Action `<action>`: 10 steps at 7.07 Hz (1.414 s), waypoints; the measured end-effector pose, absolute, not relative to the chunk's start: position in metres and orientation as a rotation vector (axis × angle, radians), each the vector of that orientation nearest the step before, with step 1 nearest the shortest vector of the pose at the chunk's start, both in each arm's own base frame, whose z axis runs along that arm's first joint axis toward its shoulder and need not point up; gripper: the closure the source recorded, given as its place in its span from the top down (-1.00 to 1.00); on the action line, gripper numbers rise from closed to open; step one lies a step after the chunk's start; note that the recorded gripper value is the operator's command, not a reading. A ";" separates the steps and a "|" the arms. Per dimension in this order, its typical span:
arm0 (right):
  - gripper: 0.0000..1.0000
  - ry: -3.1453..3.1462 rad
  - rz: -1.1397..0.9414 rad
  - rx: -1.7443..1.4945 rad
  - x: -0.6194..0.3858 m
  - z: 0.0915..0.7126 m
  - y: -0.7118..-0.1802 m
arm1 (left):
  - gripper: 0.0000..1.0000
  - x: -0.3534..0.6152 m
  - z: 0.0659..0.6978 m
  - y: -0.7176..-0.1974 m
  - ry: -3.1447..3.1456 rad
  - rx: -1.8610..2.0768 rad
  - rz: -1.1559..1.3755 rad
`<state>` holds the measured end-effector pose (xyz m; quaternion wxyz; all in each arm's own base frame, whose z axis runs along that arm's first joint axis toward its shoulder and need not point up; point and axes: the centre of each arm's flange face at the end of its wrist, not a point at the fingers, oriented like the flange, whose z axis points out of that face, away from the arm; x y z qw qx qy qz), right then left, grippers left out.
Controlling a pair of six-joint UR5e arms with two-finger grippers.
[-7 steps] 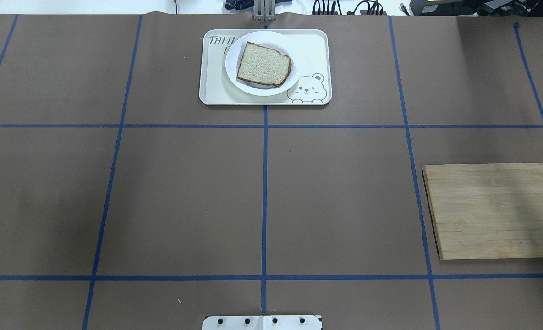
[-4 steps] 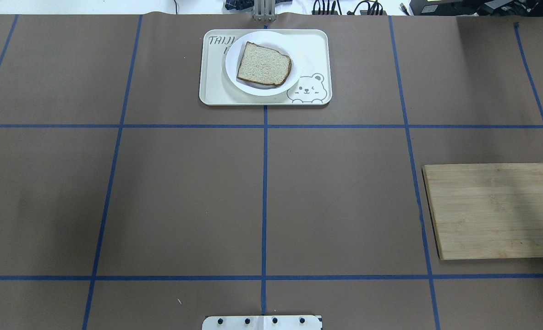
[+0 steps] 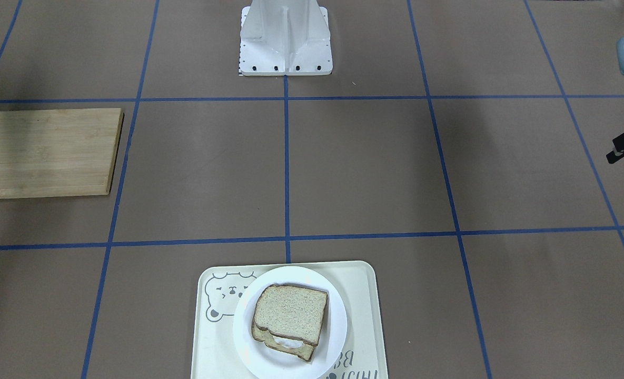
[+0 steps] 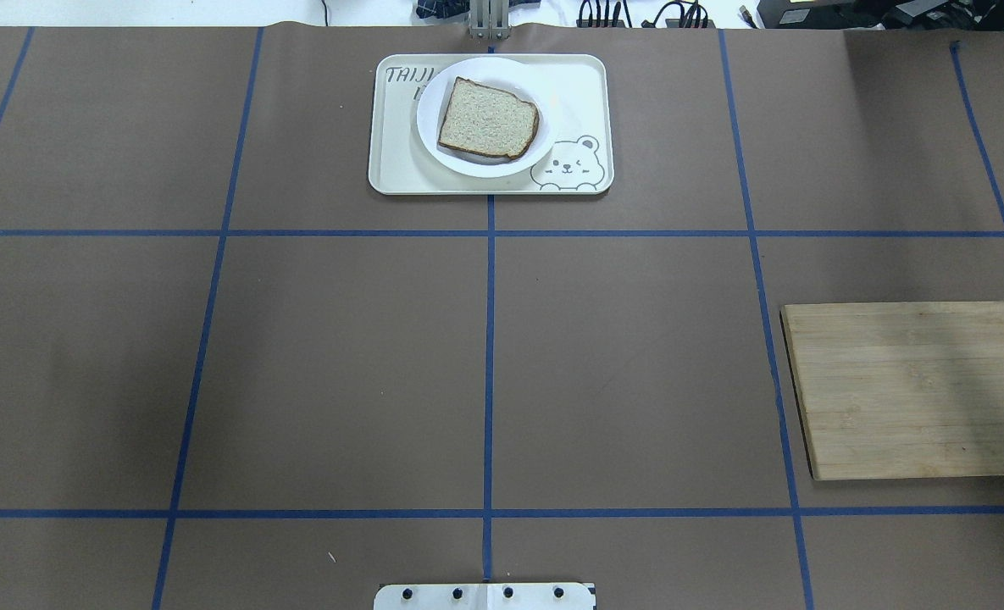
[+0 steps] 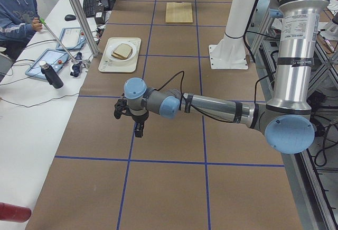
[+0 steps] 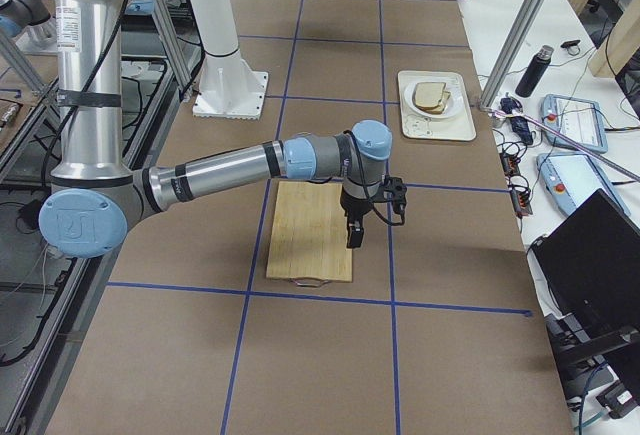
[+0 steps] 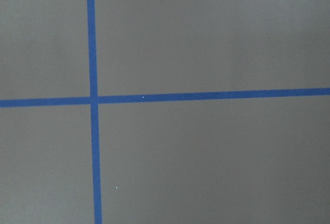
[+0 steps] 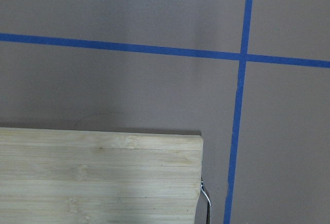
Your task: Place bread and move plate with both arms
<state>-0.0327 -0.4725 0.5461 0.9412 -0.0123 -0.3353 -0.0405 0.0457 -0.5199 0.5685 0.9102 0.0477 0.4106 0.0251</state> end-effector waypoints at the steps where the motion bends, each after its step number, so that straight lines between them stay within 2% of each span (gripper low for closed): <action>1: 1.00 -0.685 -0.083 -0.023 -0.032 0.545 -0.472 | 0.96 0.045 0.567 -0.519 0.850 0.107 0.055; 10: 1.00 -0.703 -0.083 -0.025 -0.033 0.543 -0.469 | 0.96 0.044 0.566 -0.517 0.853 0.114 0.056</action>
